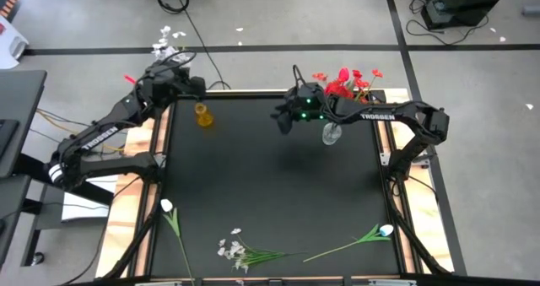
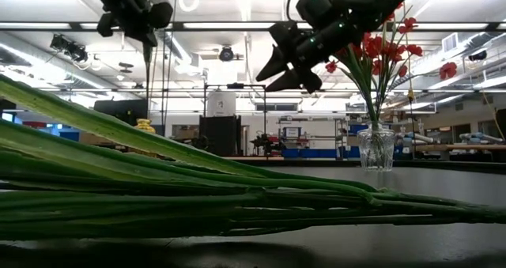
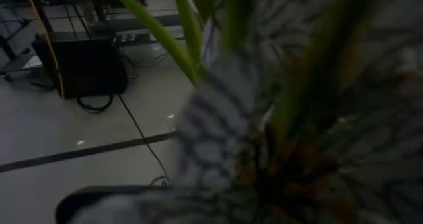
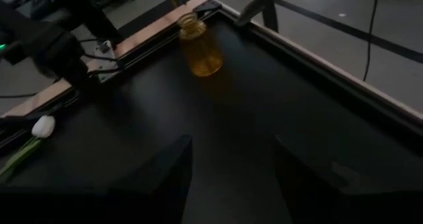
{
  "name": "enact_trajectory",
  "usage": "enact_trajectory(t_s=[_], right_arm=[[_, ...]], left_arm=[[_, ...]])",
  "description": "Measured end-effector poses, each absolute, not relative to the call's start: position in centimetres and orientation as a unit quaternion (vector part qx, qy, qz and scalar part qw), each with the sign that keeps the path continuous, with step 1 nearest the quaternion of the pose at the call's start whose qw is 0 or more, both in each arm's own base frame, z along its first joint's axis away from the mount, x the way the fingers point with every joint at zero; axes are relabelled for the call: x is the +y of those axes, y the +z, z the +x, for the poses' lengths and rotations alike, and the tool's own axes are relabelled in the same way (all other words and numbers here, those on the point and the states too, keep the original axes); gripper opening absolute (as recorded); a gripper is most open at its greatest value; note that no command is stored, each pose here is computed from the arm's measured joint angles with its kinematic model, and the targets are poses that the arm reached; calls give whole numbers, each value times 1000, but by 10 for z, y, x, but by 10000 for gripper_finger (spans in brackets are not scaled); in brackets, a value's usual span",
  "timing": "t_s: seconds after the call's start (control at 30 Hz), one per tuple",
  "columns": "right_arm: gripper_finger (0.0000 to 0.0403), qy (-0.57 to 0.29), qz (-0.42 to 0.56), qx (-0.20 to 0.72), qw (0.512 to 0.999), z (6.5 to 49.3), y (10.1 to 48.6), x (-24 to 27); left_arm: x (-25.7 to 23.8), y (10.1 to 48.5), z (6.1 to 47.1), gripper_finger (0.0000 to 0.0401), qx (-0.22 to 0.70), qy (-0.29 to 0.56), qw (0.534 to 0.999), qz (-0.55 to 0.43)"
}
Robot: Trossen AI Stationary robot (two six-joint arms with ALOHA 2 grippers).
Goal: Sort flowers into vase by color
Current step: Put the top white flower into the yellow vase, then put the right white flower into the yellow vase
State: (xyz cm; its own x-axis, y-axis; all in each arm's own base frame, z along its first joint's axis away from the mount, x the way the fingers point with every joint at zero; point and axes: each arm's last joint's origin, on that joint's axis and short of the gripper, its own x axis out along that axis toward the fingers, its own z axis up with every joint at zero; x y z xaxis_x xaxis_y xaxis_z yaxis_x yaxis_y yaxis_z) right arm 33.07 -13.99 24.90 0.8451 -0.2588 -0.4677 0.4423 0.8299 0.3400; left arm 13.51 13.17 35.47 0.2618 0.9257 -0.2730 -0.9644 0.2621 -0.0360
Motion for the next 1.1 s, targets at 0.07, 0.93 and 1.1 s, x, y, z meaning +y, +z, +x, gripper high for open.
enact_trajectory(t_s=[0.07,0.93,1.1], right_arm=[[214,-187,226,205,934,329,249,-144],[214,-92,106,181,973,336,273,-103],[214,-106,57,161,980,331,289,-91]], left_arm=[[133,349,136,9,110,600,786,-101],[140,256,132,85,121,651,735,-144],[144,261,131,152,95,656,736,-136]])
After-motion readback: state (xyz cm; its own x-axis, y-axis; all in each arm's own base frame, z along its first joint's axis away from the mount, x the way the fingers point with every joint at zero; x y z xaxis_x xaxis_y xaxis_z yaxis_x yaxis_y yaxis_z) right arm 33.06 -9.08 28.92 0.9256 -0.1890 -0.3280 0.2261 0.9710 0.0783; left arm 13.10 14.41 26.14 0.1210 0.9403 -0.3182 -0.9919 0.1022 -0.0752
